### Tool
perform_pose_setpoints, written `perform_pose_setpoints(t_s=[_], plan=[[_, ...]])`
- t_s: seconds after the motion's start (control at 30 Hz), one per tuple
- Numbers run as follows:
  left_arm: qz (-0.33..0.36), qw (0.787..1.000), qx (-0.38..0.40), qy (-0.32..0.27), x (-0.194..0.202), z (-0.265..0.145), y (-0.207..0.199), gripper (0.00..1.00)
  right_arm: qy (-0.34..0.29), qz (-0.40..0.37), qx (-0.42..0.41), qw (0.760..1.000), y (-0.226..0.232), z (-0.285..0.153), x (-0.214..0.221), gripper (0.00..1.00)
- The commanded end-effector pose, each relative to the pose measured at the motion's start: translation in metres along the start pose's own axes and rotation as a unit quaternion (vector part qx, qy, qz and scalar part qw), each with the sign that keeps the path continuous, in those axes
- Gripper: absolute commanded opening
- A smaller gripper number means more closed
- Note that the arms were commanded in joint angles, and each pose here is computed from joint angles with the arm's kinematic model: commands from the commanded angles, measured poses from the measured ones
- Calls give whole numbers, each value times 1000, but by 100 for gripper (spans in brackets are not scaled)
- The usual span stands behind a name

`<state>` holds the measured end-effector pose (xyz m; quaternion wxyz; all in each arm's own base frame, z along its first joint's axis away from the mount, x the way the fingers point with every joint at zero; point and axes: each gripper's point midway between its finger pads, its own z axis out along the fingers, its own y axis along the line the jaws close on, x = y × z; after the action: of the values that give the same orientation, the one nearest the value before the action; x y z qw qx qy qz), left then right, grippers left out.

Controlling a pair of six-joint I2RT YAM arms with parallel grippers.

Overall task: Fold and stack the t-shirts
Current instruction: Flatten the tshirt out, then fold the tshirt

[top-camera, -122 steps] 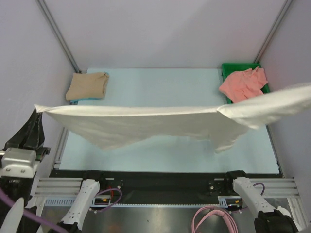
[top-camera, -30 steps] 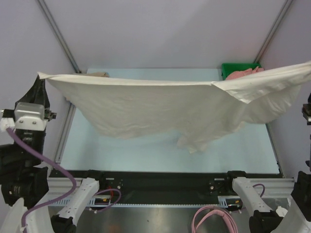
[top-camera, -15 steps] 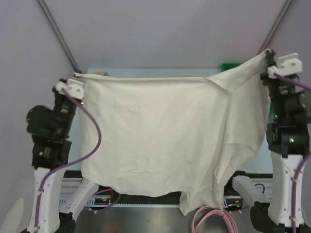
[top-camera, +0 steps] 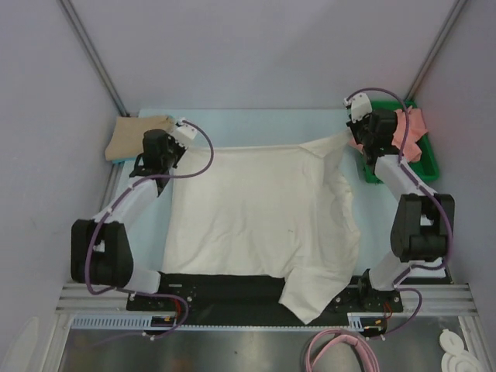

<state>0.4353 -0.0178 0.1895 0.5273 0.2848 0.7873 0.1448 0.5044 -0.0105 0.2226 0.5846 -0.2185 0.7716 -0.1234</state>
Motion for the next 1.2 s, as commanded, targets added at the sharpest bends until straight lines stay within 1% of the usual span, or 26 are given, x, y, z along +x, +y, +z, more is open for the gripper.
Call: perform_pose_setpoints(t_s=[0.0,0.03,0.07,0.1,0.13,0.17,0.2,0.23,0.27,0.37,0.4,0.43,0.5,0.6,0.63,0.67,0.73,0.8,0.87,0.93,0.97,1.0,1.03,1.1,1.13,1.17], plan=[[10,995,-79,-55,-41,27,54,0,-92,-10,90,992,-54,22,-71,0],[10,996,-73,-42,-33,42,50,0,-75,-10,80,994,-48,40,-57,0],[9,995,-84,-49,-43,47,60,1,-66,-12,92,993,-53,46,-55,0],[7,995,-88,-49,-45,53,64,0,-71,-14,103,992,-61,52,-63,0],[5,995,-90,-49,-45,58,67,1,-74,-18,95,993,-49,59,-69,0],[5,995,-90,-46,-45,68,68,1,-61,-19,89,994,-43,72,-57,0],[3,995,-92,-46,-45,71,71,0,-69,-18,93,993,-46,75,-67,0],[2,995,-94,-44,-43,76,71,0,-65,-18,91,994,-45,80,-65,0],[2,994,-99,-48,-46,77,74,0,-58,-18,87,994,-40,89,-58,0],[4,991,-124,-58,-51,79,85,1,-66,-22,92,993,-41,102,-70,0],[6,988,-141,-57,-51,79,91,0,-51,-24,89,994,-36,113,-59,0],[8,987,-149,-54,-49,81,94,0,-61,-23,92,994,-39,116,-70,0],[15,984,-169,-55,-51,82,101,0,-47,-23,89,995,-31,129,-59,0],[22,985,-166,-52,-47,86,98,0,-41,-26,80,996,-19,134,-53,0],[24,985,-160,-52,-46,87,96,1,-43,-26,81,995,-18,131,-55,0],[25,987,-150,-51,-44,88,90,0,-34,-27,73,996,-10,130,-44,0],[25,989,-139,-51,-43,85,85,0,-45,-23,72,996,-10,120,-50,0],[23,991,-126,-50,-38,81,77,0,-38,-22,64,997,-4,110,-41,0],[20,992,-112,-57,-38,70,70,0,-53,-21,68,996,-11,91,-54,0],[17,992,-105,-61,-37,56,65,0,-45,-21,56,997,-3,79,-43,0],[16,993,-97,-64,-36,51,61,0,-58,-17,61,996,-9,64,-54,0],[16,993,-94,-65,-36,47,59,0,-58,-14,53,997,-7,57,-54,0],[13,993,-96,-73,-40,37,61,0,-46,-13,43,998,2,50,-41,0],[10,994,-81,-71,-31,31,49,0,-64,-7,39,997,0,26,-54,0],[10,994,-81,-77,-33,25,49,0,-50,-5,28,998,11,20,-38,0],[11,995,-73,-68,-23,24,41,0,-47,-2,26,999,13,13,-36,0]])
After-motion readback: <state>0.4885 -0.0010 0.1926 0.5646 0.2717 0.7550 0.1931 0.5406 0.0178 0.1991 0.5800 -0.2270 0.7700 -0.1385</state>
